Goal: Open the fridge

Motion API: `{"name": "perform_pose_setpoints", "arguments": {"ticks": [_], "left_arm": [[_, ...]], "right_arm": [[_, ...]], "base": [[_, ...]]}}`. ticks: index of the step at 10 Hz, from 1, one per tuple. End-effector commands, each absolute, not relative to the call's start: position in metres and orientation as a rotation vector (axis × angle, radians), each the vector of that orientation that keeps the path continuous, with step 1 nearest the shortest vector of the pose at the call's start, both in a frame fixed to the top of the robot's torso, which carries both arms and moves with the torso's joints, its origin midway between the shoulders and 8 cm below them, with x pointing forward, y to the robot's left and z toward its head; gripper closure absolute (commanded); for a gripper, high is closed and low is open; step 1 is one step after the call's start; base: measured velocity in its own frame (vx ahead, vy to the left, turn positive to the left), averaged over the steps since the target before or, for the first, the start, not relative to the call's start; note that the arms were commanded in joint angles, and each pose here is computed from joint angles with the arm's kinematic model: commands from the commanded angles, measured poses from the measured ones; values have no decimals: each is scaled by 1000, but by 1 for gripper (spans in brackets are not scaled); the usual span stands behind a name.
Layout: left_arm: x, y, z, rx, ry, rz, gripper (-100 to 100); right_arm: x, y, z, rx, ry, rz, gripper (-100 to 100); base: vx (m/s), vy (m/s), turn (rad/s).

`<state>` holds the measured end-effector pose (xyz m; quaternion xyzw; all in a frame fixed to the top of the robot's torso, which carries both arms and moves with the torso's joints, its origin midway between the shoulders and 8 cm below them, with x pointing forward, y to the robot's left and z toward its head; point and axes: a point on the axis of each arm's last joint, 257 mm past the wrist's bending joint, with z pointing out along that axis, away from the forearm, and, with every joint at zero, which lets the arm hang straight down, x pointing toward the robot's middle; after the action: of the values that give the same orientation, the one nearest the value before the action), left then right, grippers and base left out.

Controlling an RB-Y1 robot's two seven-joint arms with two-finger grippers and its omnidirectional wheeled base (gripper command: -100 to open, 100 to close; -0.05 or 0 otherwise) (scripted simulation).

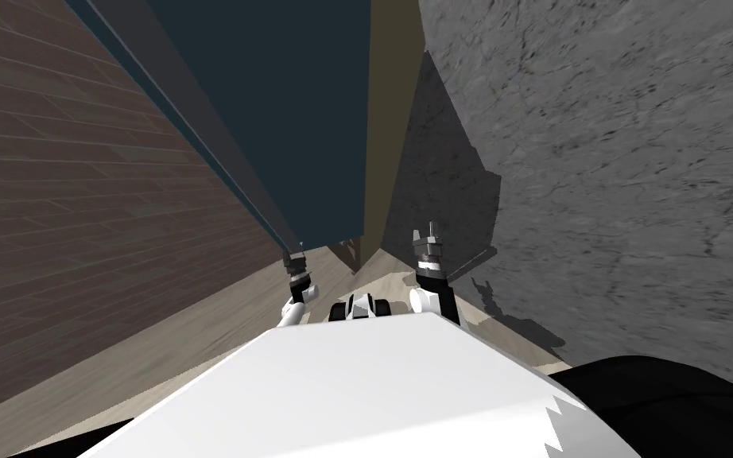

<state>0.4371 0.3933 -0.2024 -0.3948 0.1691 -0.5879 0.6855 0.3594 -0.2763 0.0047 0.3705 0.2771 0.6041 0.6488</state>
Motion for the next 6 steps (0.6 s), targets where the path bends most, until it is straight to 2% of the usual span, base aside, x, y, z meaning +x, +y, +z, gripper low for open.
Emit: {"name": "perform_pose_setpoints", "arguments": {"ticks": [1, 3, 6], "left_arm": [[449, 389, -183, -852, 360, -1342, -100], [464, 388, -183, -864, 393, -1349, -100], [476, 381, -171, -848, 377, -1373, -100]], "right_arm": [[359, -276, 5, 842, 630, 1373, 0], [359, -276, 5, 842, 630, 1373, 0], [359, -276, 5, 842, 630, 1373, 0]], "base": [[-8, 7, -7], [-37, -22, 164], [-21, -4, 6]]}}
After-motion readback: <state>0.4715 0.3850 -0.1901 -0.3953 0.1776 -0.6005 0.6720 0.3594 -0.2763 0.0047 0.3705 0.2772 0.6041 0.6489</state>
